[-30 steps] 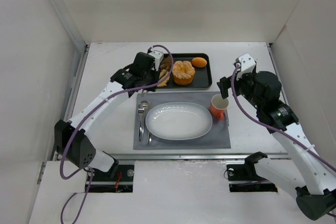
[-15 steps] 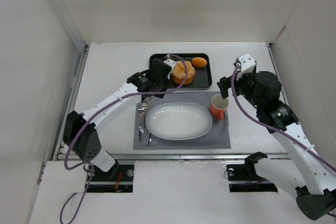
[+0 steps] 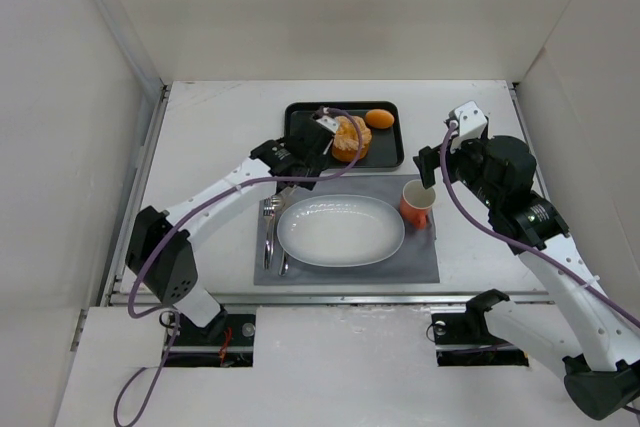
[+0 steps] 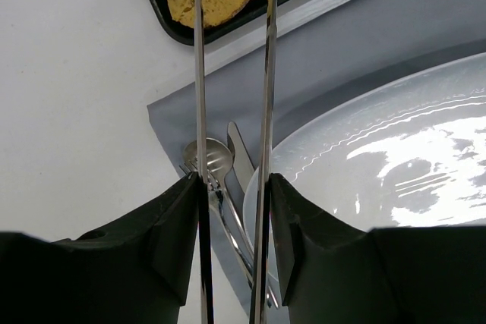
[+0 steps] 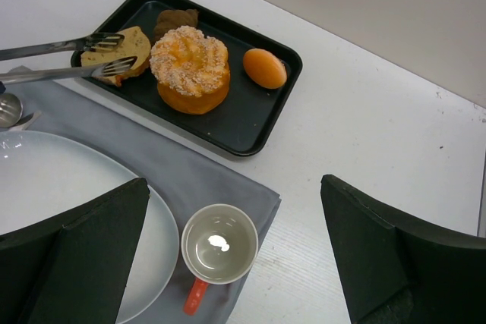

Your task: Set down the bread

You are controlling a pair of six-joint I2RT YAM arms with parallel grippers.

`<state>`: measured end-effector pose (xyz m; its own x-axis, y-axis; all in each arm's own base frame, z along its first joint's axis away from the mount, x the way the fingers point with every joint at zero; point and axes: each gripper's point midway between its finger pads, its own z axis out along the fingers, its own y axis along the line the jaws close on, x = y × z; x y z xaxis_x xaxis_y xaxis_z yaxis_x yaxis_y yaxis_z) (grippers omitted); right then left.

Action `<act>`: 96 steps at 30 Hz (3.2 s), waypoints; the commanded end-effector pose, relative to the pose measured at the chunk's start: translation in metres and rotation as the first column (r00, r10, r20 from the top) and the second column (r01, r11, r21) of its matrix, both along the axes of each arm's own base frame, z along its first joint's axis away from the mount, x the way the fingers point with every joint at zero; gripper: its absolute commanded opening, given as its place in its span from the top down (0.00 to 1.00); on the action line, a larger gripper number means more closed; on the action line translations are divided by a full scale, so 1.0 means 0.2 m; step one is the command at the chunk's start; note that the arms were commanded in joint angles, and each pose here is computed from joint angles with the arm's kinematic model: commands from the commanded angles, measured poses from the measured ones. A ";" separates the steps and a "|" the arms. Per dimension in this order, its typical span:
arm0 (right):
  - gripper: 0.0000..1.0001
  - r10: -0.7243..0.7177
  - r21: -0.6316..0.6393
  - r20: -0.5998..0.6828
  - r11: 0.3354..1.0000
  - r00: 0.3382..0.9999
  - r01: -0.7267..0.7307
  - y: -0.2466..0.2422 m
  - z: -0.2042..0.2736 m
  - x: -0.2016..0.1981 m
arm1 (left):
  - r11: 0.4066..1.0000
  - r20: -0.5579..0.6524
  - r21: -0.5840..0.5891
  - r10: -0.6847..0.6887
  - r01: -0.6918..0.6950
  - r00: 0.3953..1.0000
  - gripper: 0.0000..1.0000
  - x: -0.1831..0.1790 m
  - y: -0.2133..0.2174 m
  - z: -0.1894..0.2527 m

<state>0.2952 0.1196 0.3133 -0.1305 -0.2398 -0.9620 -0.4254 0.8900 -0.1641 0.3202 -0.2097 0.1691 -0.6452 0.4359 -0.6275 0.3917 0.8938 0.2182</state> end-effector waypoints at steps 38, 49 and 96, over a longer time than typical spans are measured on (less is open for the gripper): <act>0.00 -0.015 0.016 0.062 1.000 0.998 0.014 -0.01 0.10 0.02 | 0.987 0.054 0.153 0.049 -0.056 0.997 0.64 0.07 -0.06 -0.11; 0.00 -0.015 0.020 0.070 1.000 0.997 0.014 -0.01 0.11 0.02 | 0.980 0.071 0.183 0.066 -0.078 0.995 0.80 0.08 -0.05 -0.11; 0.00 -0.023 0.018 0.091 1.000 0.996 0.021 -0.03 0.14 0.01 | 0.992 0.003 -0.041 -0.120 0.120 0.993 1.00 -0.73 -0.15 0.25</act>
<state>0.2964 0.1182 0.3149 -0.1201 -0.2508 -0.9606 -0.4202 0.8895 -0.1797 0.1889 -0.2565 0.2397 -0.5342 0.4649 -0.7060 0.5078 0.8442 0.1717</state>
